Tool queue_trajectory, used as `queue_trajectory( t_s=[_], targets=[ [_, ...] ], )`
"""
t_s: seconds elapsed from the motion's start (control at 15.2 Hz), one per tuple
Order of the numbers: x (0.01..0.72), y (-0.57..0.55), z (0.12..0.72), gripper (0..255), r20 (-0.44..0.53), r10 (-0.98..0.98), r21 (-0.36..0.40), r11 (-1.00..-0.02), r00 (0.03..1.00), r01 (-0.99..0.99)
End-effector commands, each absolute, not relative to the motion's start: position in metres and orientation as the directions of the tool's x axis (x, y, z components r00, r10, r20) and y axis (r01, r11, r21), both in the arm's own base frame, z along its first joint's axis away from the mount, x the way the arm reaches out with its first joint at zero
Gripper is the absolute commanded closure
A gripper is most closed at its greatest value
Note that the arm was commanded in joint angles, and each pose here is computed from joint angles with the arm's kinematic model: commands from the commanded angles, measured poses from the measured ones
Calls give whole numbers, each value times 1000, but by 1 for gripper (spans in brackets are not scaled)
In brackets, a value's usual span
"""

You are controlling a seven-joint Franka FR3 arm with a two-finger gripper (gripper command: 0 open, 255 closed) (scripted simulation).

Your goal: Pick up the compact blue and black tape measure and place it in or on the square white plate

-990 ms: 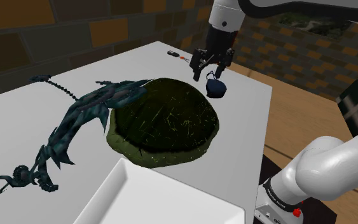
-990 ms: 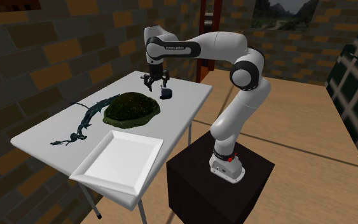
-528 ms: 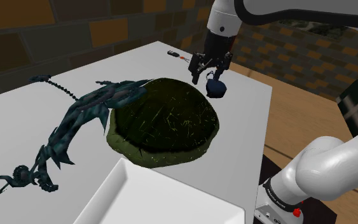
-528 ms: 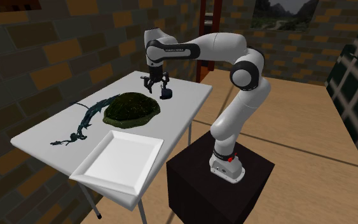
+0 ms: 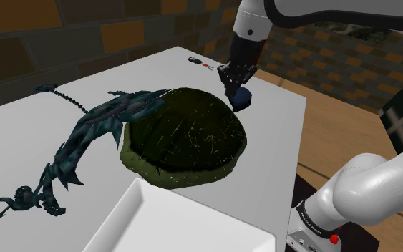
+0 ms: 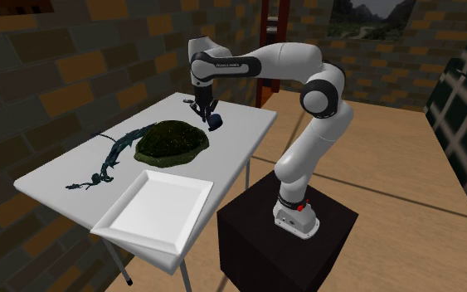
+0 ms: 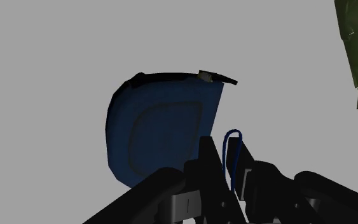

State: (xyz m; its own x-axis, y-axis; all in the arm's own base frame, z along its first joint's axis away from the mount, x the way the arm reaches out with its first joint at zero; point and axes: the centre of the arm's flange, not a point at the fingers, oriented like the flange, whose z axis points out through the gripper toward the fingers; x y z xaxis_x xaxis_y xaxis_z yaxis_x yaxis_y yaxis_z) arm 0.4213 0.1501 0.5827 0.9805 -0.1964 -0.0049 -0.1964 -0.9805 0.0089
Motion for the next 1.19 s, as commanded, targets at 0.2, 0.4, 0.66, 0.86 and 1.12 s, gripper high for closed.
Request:
queue_trajectory(
  t_s=[0.2,0.4,0.66,0.86,1.12],
  targets=[
    [422,150,582,255,-9,-197,11,-980,980,-197],
    [422,150,597,255,-9,-197,11,-980,980,-197],
    [422,150,619,255,-9,-197,11,-980,980,-197],
    [422,150,634,255,-9,-197,11,-980,980,-197],
    [422,150,656,255,-9,-197,11,-980,980,-197]
  ],
)
